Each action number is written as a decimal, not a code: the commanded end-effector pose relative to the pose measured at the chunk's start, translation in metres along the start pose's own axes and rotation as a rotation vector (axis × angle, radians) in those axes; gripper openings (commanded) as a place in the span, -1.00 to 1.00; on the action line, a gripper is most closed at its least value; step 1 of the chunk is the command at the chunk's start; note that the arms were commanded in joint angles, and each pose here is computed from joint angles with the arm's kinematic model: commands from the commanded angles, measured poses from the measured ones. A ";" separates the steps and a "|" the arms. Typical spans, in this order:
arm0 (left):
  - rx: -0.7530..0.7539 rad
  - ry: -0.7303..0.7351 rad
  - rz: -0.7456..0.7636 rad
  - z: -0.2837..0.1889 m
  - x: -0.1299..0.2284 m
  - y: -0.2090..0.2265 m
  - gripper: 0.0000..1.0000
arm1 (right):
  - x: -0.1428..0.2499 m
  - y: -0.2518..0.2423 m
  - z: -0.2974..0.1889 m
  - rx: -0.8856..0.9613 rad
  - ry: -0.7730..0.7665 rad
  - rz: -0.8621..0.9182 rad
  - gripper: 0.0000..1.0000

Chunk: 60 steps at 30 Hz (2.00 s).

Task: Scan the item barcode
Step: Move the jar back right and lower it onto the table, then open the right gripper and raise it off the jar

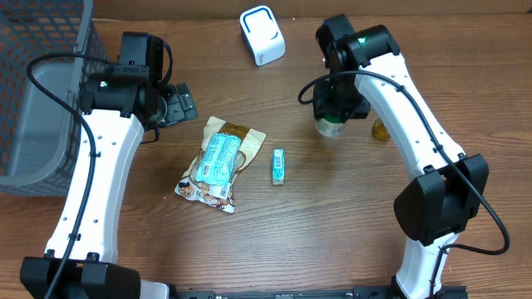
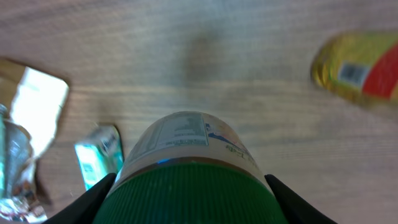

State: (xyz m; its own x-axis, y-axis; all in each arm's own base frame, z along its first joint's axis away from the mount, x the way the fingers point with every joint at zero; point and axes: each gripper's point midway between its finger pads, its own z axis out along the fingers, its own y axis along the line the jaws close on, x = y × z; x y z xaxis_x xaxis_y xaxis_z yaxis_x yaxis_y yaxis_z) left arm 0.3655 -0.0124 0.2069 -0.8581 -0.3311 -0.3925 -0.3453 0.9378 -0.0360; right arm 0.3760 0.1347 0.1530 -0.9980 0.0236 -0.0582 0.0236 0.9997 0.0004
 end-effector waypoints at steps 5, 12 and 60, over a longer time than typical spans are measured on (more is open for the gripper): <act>0.010 -0.016 0.014 -0.004 -0.005 -0.001 0.99 | 0.023 -0.009 0.034 0.044 0.095 0.072 -0.81; 0.010 -0.016 0.014 -0.004 -0.005 -0.001 0.99 | 0.039 -0.019 0.083 0.089 0.132 0.068 -0.78; 0.010 -0.016 0.014 -0.004 -0.005 -0.001 0.99 | -0.043 -0.019 0.095 0.130 -0.230 -0.026 1.00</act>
State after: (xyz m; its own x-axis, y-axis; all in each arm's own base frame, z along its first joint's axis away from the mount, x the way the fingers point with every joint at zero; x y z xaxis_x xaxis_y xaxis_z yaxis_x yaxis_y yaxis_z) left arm 0.3656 -0.0125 0.2070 -0.8580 -0.3311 -0.3926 -0.3452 0.9378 -0.0365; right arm 0.4179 0.1170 0.0567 -0.9678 -0.0154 -0.2511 0.0160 0.9923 -0.1226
